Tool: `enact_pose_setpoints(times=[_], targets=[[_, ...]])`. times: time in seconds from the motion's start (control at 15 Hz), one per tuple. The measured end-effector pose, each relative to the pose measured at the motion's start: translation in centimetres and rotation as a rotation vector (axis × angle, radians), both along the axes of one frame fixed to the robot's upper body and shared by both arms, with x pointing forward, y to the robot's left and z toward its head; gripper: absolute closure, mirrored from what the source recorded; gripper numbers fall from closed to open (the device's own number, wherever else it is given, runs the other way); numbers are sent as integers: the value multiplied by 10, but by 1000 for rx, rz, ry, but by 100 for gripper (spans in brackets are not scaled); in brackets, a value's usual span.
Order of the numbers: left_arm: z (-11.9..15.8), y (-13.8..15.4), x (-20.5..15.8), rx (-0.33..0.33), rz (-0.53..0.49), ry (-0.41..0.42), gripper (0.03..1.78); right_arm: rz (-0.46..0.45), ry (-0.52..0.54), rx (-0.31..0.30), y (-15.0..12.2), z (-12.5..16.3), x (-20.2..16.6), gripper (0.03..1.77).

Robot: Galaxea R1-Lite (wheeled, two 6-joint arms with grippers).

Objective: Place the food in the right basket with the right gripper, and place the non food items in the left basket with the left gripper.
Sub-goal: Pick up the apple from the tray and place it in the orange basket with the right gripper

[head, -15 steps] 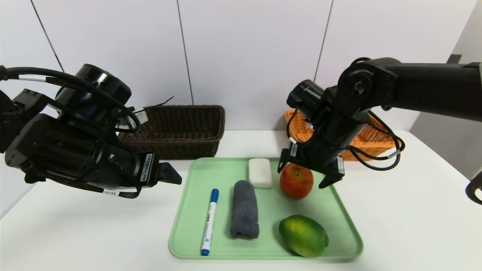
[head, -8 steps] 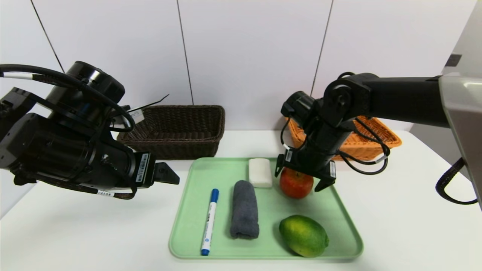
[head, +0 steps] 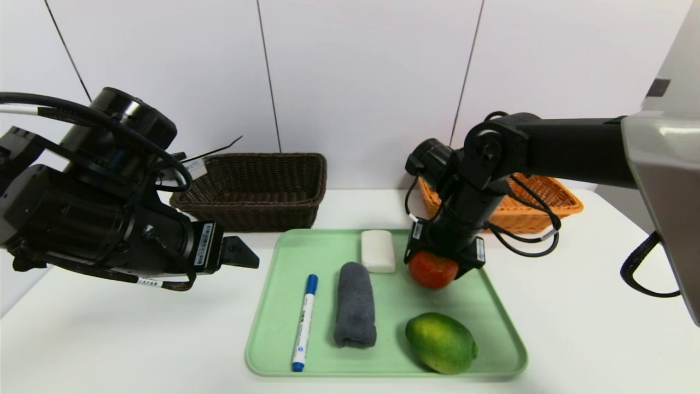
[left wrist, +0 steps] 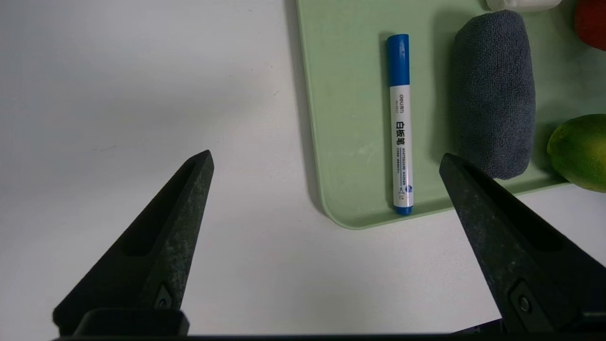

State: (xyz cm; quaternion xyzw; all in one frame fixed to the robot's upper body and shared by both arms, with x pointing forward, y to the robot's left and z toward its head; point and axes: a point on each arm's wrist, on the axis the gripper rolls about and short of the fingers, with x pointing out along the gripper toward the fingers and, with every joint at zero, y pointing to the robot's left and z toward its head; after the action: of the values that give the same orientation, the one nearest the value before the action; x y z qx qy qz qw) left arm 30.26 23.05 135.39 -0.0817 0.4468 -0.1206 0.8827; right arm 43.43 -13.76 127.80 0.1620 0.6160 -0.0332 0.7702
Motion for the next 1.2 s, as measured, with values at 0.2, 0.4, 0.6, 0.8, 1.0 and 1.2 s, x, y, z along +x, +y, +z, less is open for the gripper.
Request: enact_pose_setpoints(times=[0.2,0.4,0.6,0.8,1.0,1.2], targets=[[-1,0,0,2,0,3,12,0,0,0,0,0,0,54],[-2,0,0,2,2,7,12,1,-21,13,-1,8,-3,54],[-3,0,0,4,2,10,12,-1,-148,66,-4,38,-10,54],[-7,-1,2,6,0,24,12,-56,-364,105,-14,73,-9,54],[-9,-2,3,9,-2,31,12,-124,-574,174,-31,100,5,54],[-11,-3,4,12,-2,37,12,-199,-725,176,-56,108,29,54]])
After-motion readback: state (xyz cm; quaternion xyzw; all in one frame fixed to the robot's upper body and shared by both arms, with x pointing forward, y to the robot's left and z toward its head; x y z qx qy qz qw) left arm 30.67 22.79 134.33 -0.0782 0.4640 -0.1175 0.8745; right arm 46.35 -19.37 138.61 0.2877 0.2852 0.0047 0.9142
